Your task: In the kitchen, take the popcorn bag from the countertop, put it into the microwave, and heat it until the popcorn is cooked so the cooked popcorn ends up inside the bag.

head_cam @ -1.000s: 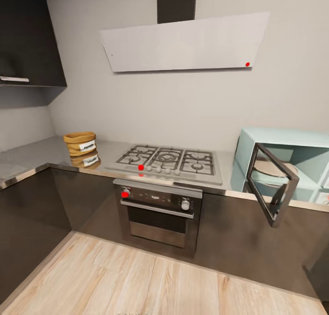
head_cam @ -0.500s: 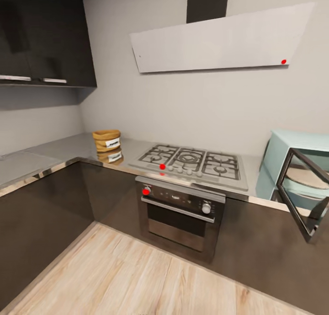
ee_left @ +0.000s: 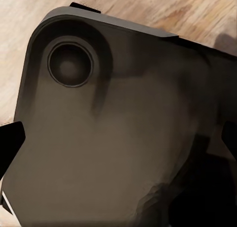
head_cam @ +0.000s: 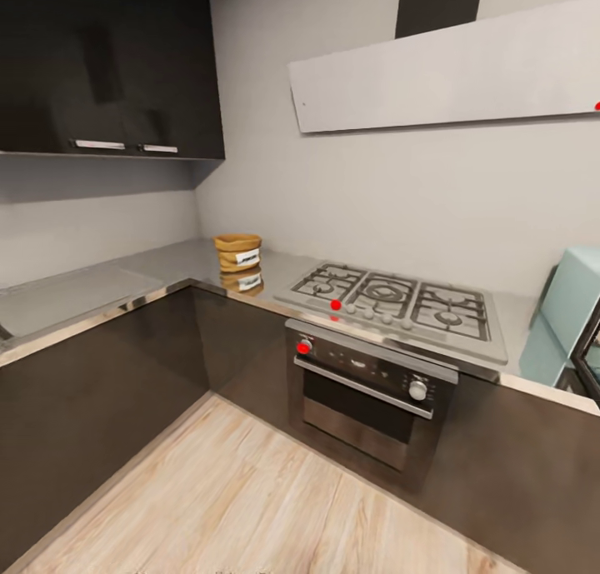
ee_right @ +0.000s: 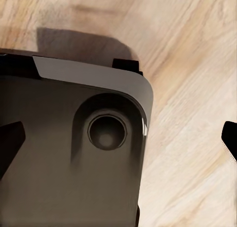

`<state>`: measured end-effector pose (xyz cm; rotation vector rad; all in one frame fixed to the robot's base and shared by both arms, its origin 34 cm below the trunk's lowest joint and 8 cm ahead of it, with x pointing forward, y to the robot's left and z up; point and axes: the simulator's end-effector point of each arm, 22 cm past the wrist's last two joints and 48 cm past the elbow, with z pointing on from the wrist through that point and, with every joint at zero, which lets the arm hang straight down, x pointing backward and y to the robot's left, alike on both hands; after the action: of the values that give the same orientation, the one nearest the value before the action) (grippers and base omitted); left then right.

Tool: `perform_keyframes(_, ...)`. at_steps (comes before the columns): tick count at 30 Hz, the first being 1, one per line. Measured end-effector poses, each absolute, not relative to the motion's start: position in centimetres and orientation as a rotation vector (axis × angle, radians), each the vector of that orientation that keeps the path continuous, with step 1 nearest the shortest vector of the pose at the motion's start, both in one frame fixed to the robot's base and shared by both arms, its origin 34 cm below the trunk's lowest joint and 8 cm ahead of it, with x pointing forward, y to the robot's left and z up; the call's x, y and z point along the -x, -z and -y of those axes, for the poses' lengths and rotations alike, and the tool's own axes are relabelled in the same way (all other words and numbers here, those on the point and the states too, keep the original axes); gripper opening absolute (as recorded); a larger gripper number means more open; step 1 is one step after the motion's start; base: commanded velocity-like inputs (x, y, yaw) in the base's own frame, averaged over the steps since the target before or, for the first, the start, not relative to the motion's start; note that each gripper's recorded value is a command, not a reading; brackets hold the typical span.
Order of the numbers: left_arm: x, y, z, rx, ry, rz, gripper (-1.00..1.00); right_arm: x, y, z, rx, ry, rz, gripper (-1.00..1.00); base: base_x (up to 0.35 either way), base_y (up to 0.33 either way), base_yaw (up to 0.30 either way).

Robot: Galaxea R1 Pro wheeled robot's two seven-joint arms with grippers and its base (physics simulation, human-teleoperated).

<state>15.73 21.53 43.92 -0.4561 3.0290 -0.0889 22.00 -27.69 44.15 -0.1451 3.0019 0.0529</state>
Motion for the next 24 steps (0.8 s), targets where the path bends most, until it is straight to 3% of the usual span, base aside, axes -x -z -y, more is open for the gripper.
perform_keyframes(15,-15.76,-43.92,-21.64,0.469,0.086,-3.026,1.0,-21.98,-44.15,27.68,0.145,-0.054,-3.003,1.0,0.007,0.002,0.299)
perform_keyframes(24,-15.47,-43.91,-21.58,0.456,0.098,-3.041,1.0,-22.24,-44.23,28.59,0.147,-0.035,-2.994,1.0,0.259,0.162,0.046)
